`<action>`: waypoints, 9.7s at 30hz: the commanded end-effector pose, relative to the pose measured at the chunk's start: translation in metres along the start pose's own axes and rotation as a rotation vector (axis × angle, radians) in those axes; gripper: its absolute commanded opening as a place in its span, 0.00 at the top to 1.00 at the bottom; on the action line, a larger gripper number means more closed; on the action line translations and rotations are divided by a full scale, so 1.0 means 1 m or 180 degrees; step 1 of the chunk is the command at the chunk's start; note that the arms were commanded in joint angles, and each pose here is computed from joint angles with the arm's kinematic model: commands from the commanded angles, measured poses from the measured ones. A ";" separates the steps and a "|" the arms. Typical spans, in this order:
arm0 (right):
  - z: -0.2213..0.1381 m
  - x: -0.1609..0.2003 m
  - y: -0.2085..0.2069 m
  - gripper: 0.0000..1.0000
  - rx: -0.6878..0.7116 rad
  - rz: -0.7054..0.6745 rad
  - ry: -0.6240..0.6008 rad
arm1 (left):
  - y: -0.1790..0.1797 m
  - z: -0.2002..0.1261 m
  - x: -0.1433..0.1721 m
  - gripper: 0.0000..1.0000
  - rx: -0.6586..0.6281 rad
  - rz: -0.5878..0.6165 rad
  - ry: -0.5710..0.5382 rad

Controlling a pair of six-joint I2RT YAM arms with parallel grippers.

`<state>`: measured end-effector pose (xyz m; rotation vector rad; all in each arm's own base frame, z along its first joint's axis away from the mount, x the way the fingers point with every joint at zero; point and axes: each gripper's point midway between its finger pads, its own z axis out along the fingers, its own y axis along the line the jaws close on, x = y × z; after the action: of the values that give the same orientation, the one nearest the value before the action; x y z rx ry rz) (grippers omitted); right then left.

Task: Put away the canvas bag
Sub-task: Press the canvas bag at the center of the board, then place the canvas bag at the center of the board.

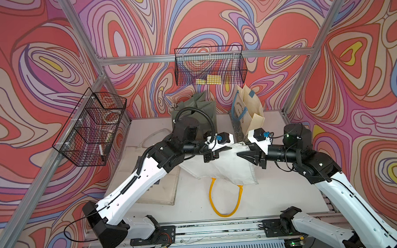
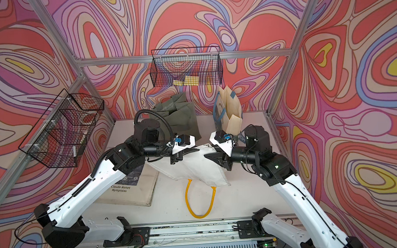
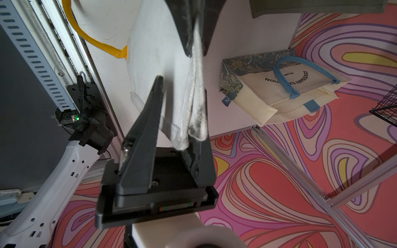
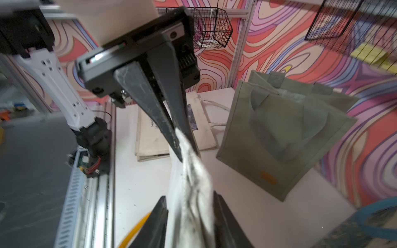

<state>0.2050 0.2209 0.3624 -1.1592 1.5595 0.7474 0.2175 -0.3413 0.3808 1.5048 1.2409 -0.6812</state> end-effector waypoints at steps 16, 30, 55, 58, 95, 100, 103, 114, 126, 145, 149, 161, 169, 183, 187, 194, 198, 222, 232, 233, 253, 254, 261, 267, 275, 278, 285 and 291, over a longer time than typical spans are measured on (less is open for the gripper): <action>0.003 0.070 0.005 1.00 0.0291 0.0557 0.0164 | 0.051 -0.070 -0.069 1.00 -0.0719 0.0349 -0.1028; 0.010 0.099 -0.005 0.59 0.0454 0.0589 0.0418 | 0.060 -0.080 -0.073 1.00 -0.0931 0.0423 -0.1032; 0.038 0.100 -0.046 1.00 0.0885 -0.0598 -0.0051 | 0.024 -0.142 0.022 0.31 -0.1774 -0.1305 -0.0097; 0.039 0.109 -0.026 1.00 0.0598 -0.1020 0.0007 | 0.027 -0.133 0.046 0.29 -0.1770 -0.1693 0.0249; 0.019 0.208 0.016 0.94 0.0159 -0.2324 0.0883 | -0.016 0.001 0.341 0.06 -0.0869 -0.4856 0.2304; 0.016 0.224 0.023 0.83 -0.0035 -0.2411 0.1078 | -0.023 0.011 0.348 0.06 -0.0607 -0.4905 0.2410; 0.014 0.236 0.024 0.80 -0.0133 -0.2477 0.1232 | -0.027 0.012 0.353 0.07 -0.0512 -0.4866 0.2506; 0.020 0.276 0.018 0.85 -0.0185 -0.2584 0.1650 | -0.045 0.018 0.362 0.10 -0.0194 -0.4942 0.2630; 0.024 0.279 0.009 0.89 -0.0073 -0.2671 0.1810 | -0.065 0.020 0.352 0.80 0.0152 -0.5106 0.2494; 0.016 0.218 0.013 0.98 0.0202 -0.2395 0.1301 | -0.052 -0.059 0.274 1.00 -0.1035 -0.4858 0.2068; 0.020 0.179 0.009 1.00 0.0305 -0.2254 0.0971 | -0.040 -0.087 0.249 1.00 -0.1434 -0.4686 0.1976; 0.080 0.145 0.009 1.00 -0.0137 -0.1967 0.0622 | 0.003 -0.182 0.223 1.00 -0.2711 -0.4402 0.2067; 0.168 0.160 0.011 1.00 -0.0351 -0.2017 0.0790 | 0.026 -0.259 0.233 1.00 -0.3669 -0.4322 0.1994; 0.229 0.125 -0.013 1.00 -0.0138 -0.2251 0.0775 | 0.058 -0.275 0.222 1.00 -0.3842 -0.4439 0.1506; 0.224 0.092 -0.013 1.00 -0.0153 -0.2237 0.0627 | 0.068 -0.293 0.208 1.00 -0.4073 -0.4228 0.1517; 0.234 0.034 0.009 0.99 -0.0660 -0.1747 0.0231 | 0.083 -0.323 0.174 1.00 -0.4337 -0.4062 0.1477; 0.246 0.026 0.020 0.98 -0.0913 -0.1550 0.0079 | 0.085 -0.343 0.165 1.00 -0.4556 -0.3957 0.1490; 0.380 0.027 -0.034 0.95 -0.0284 -0.1971 -0.0362 | 0.152 -0.380 0.181 1.00 -0.4853 -0.3896 0.0980; 0.398 0.014 -0.091 0.95 0.0740 -0.2694 -0.0458 | 0.177 -0.367 0.192 1.00 -0.4613 -0.3776 0.0824; 0.399 0.013 -0.095 0.95 0.0788 -0.2705 -0.0464 | 0.180 -0.367 0.192 1.00 -0.4605 -0.3757 0.0795; 0.404 0.095 -0.064 0.97 0.0342 -0.2385 -0.0131 | 0.148 -0.333 0.307 1.00 -0.4332 -0.4252 0.1514; 0.403 0.097 -0.060 0.97 0.0297 -0.2338 -0.0135 | 0.145 -0.333 0.310 1.00 -0.4337 -0.4262 0.1561; 0.391 0.104 -0.039 1.00 0.0054 -0.2074 -0.0118 | 0.122 -0.343 0.320 0.89 -0.4509 -0.4328 0.1937; 0.387 0.122 -0.018 1.00 -0.0112 -0.1942 -0.0115 | 0.096 -0.358 0.321 0.62 -0.4835 -0.4324 0.2143; 0.401 0.148 0.000 1.00 -0.0231 -0.1765 -0.0033 | 0.077 -0.360 0.312 0.49 -0.4925 -0.4238 0.2100; 0.406 0.156 0.009 0.98 -0.0286 -0.1768 0.0074 | 0.072 -0.355 0.308 0.48 -0.4839 -0.4260 0.2071; 0.415 0.172 0.019 0.68 -0.0508 -0.1892 0.0114 | 0.053 -0.314 0.331 0.48 -0.4309 -0.4714 0.1821; 0.404 0.163 0.004 0.26 -0.0287 -0.1902 0.0205 | 0.040 -0.289 0.358 0.49 -0.4034 -0.5100 0.1746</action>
<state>0.3398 0.5340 0.0745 -1.6428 1.1298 0.4008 0.3063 0.0680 0.1766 -0.6058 2.5090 -0.0687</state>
